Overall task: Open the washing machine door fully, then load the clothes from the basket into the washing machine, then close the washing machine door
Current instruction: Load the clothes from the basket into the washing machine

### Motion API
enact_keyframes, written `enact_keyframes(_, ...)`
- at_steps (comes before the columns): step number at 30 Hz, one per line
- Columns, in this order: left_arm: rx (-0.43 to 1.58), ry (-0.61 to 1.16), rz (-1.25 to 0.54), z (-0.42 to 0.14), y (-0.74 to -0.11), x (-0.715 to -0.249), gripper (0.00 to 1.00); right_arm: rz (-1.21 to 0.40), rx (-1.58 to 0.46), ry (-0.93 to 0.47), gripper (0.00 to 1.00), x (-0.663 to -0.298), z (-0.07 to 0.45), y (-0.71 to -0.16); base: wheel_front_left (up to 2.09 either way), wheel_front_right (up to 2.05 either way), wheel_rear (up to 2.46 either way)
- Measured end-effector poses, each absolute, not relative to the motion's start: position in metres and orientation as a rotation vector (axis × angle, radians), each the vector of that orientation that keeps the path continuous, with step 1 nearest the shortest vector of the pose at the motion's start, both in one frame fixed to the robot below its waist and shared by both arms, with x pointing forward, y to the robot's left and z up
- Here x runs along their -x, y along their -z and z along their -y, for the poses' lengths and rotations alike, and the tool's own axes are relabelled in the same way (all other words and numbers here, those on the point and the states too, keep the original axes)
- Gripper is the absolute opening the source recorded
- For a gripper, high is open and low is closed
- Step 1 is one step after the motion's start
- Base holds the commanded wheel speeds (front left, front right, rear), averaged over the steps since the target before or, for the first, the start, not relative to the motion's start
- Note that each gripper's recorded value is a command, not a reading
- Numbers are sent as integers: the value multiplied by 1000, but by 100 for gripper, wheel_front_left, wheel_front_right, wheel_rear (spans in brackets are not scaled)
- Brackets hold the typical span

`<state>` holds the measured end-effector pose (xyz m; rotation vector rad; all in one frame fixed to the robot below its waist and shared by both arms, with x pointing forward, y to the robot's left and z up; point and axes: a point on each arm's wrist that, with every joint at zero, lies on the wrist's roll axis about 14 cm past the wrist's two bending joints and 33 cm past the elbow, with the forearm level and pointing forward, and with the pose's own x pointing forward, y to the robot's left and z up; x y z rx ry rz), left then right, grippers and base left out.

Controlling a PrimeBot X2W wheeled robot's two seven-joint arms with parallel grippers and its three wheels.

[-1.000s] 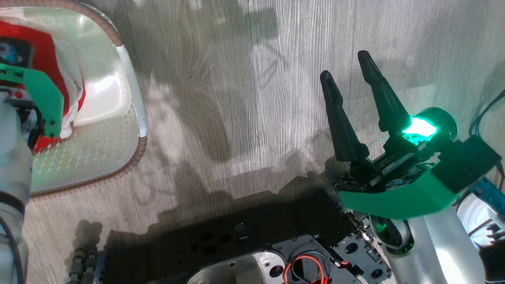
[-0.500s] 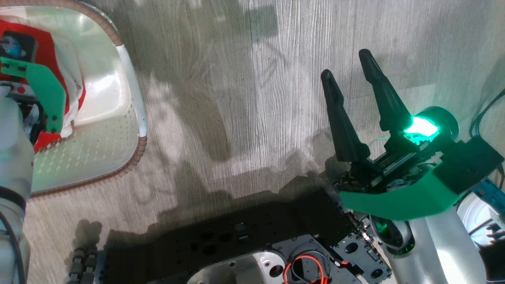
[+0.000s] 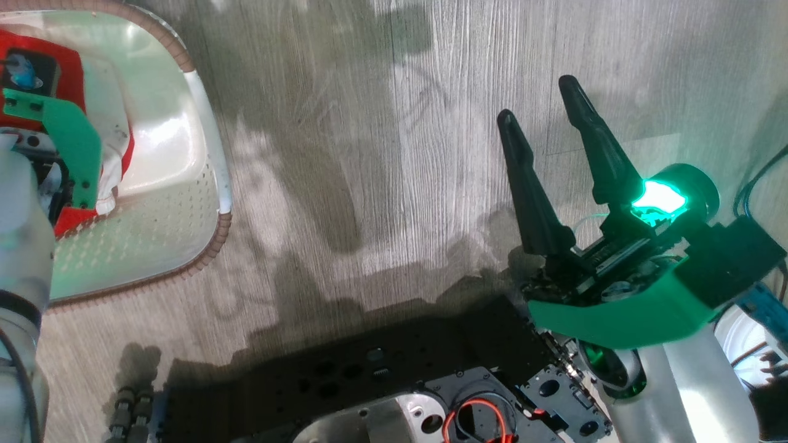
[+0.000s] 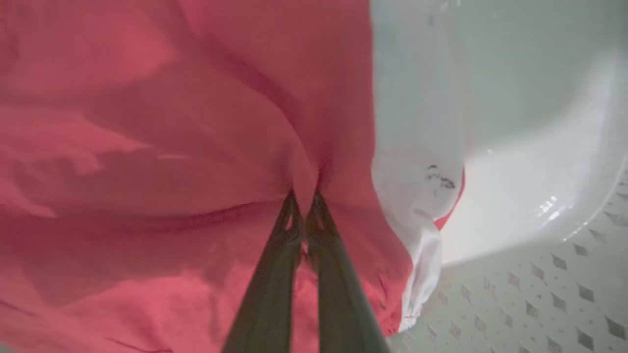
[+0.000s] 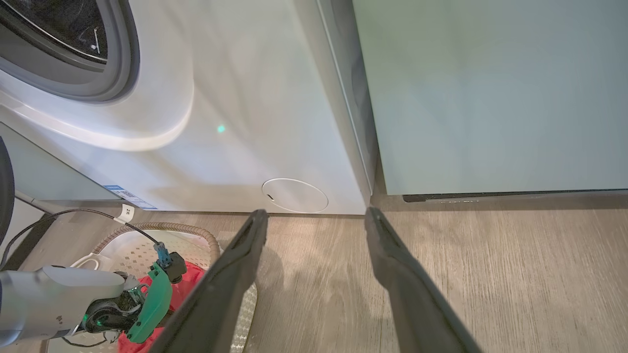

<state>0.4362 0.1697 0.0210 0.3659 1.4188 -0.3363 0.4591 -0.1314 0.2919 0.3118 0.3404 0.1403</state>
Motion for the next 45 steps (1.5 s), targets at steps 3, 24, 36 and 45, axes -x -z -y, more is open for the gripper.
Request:
enact_keyframes(3, -361, 329, -1412, -169, -23, -439, 0, -334, -310, -141, 100, -460, 132, -295, 0, 0, 0)
enact_keyframes(24, -248, 266, -1275, -164, -100, -430, 0, -181, -330, -78, 100, -462, 161, -381, 0, 0, 0)
enact_keyframes(36, -172, 310, -967, -142, -194, -437, 0, -51, -292, -74, 100, -434, 168, -451, 0, 0, 0)
enact_keyframes(45, -87, 291, -640, -128, -297, -465, 0, 23, -290, -69, 100, -397, 168, -487, 0, 0, 0)
